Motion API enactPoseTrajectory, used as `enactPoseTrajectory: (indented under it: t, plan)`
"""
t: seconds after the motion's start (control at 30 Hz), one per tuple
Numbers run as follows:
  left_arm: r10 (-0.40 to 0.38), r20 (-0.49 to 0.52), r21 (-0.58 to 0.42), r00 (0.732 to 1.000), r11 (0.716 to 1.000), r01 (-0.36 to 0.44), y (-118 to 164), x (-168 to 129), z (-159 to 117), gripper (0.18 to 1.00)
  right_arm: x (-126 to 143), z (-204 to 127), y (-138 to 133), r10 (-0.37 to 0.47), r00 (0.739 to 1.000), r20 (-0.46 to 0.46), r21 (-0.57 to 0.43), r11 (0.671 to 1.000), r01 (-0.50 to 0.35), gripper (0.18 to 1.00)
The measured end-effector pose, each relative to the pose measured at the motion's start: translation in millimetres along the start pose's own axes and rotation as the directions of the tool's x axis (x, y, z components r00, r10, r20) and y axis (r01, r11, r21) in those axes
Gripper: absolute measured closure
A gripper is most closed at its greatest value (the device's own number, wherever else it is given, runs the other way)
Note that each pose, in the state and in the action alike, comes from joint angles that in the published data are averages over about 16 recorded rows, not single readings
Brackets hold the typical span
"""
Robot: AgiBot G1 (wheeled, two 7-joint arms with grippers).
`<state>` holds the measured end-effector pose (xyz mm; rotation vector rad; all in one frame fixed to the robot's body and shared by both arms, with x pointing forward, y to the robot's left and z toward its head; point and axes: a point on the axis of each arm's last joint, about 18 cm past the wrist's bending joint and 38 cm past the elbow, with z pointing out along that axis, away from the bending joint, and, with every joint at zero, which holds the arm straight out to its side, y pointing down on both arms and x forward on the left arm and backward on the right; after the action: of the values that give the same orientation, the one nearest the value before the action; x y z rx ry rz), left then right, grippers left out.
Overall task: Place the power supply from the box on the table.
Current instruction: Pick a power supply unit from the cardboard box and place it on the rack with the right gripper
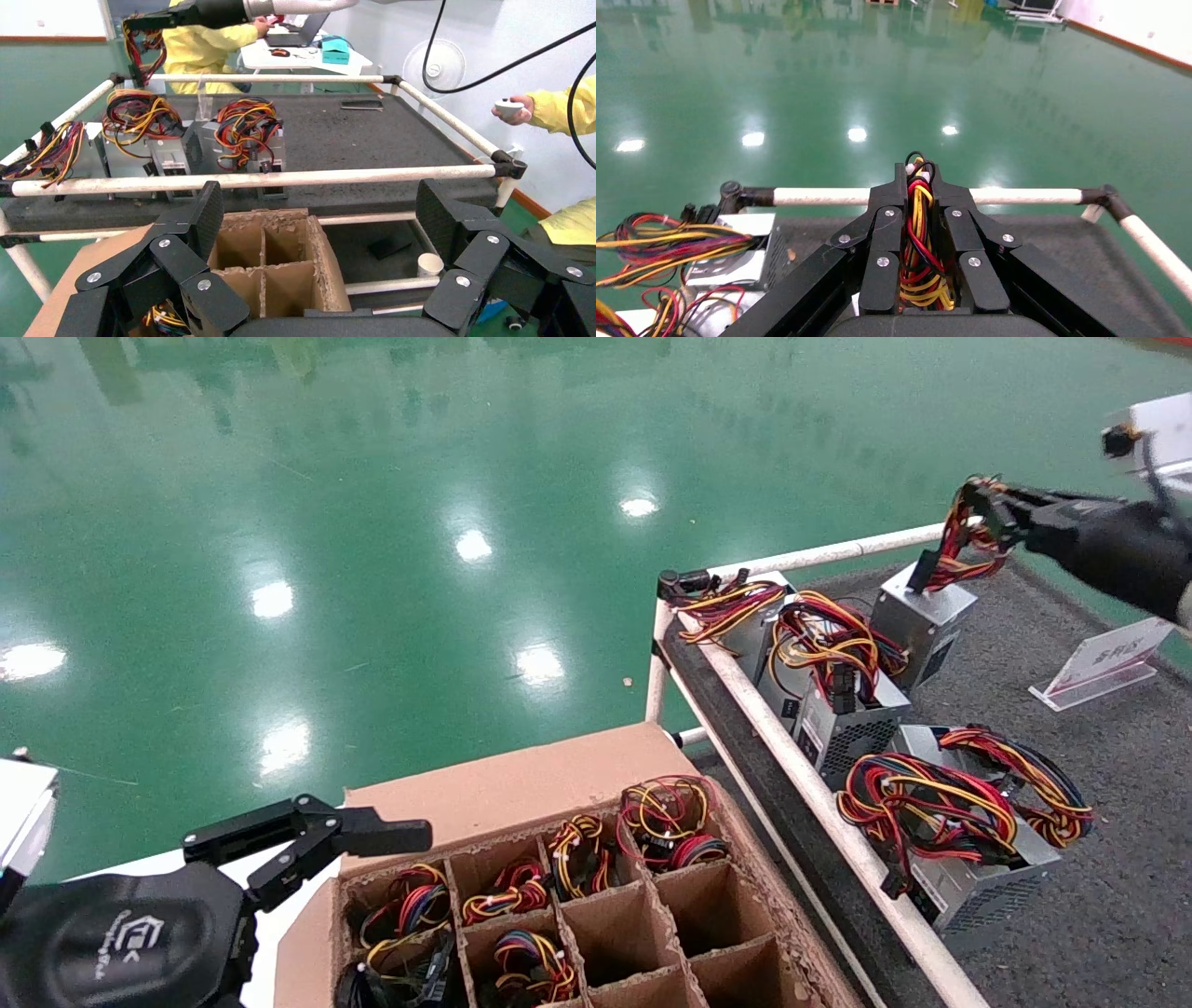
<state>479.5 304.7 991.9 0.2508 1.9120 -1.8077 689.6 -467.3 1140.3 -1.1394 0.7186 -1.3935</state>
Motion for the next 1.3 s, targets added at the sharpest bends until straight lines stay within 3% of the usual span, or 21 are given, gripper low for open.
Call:
enactPoseTrajectory:
  t: [0.77, 1.3]
  plan:
    - [0.0, 0.0, 0.0, 1.0, 1.0, 0.0, 0, 0, 0, 0.184, -57, 37, 8, -0.013, 0.997, 0.075, -0.014, 1.0, 0.014, 0.949]
    - [0.0, 0.0, 0.0, 1.0, 1.0, 0.0, 0, 0, 0, 0.184, -64, 44, 14, 0.013, 0.998, 0.06, -0.035, 0.999, -0.011, 0.95]
